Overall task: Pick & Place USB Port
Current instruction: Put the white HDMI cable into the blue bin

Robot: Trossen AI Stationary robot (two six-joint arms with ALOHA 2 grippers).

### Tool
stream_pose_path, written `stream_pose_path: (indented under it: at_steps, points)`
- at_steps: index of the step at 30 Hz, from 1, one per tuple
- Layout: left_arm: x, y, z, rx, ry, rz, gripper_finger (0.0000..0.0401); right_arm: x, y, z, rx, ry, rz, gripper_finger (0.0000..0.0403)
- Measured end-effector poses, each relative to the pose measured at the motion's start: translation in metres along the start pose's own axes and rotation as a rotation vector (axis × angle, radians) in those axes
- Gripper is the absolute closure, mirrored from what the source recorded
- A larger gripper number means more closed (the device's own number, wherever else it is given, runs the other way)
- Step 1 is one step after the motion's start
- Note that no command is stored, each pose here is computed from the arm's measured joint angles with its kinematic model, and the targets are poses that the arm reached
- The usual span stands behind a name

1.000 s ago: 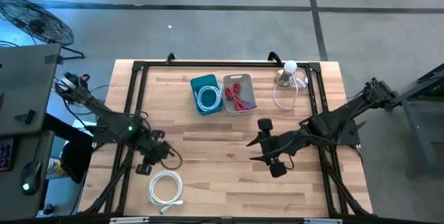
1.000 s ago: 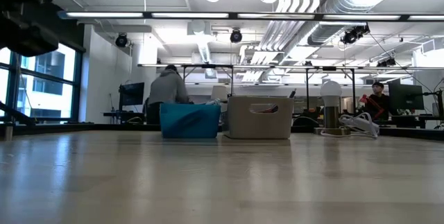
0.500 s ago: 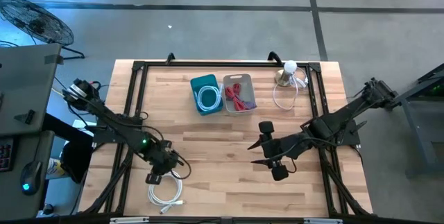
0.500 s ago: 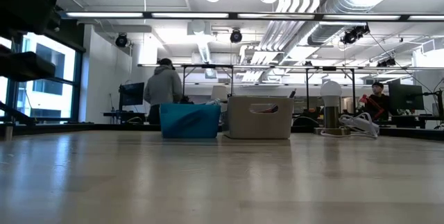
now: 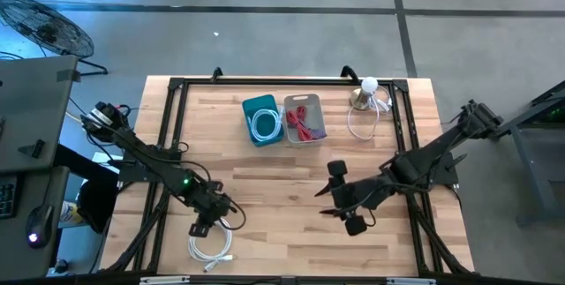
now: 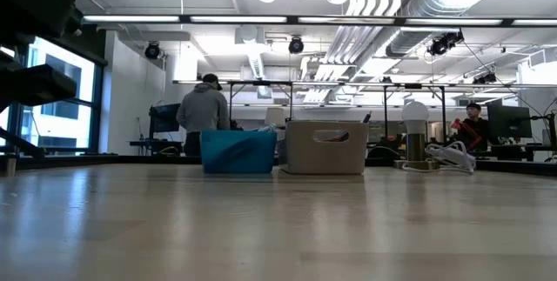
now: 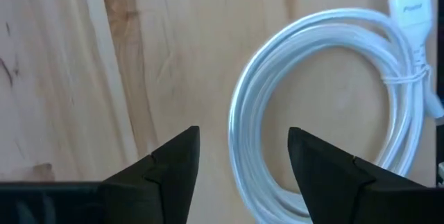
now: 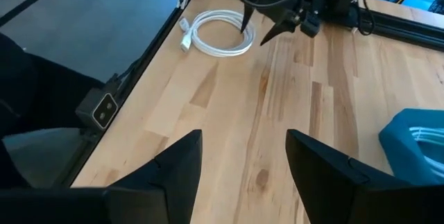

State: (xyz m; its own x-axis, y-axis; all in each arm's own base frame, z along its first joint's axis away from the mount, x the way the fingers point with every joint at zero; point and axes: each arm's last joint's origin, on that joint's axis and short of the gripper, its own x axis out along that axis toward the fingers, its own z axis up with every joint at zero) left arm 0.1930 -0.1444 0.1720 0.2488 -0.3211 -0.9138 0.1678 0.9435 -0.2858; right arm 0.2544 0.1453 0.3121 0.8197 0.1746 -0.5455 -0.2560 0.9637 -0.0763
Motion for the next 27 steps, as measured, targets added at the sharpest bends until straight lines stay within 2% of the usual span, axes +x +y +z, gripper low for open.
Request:
stream_pose_path:
  at_steps: [10,18,27]
  points:
    - [0.001,0.001,0.0,0.018,-0.002,0.026,0.0186,0.009,0.002,-0.003,0.011,0.027,-0.004,0.0201]
    - [0.012,0.003,-0.002,0.01,0.068,0.025,0.0186,0.009,0.002,-0.003,0.018,0.026,-0.004,0.0201]
    - [0.018,0.003,-0.001,0.009,0.071,0.026,0.0186,0.009,0.002,-0.003,0.018,0.025,-0.004,0.0201]
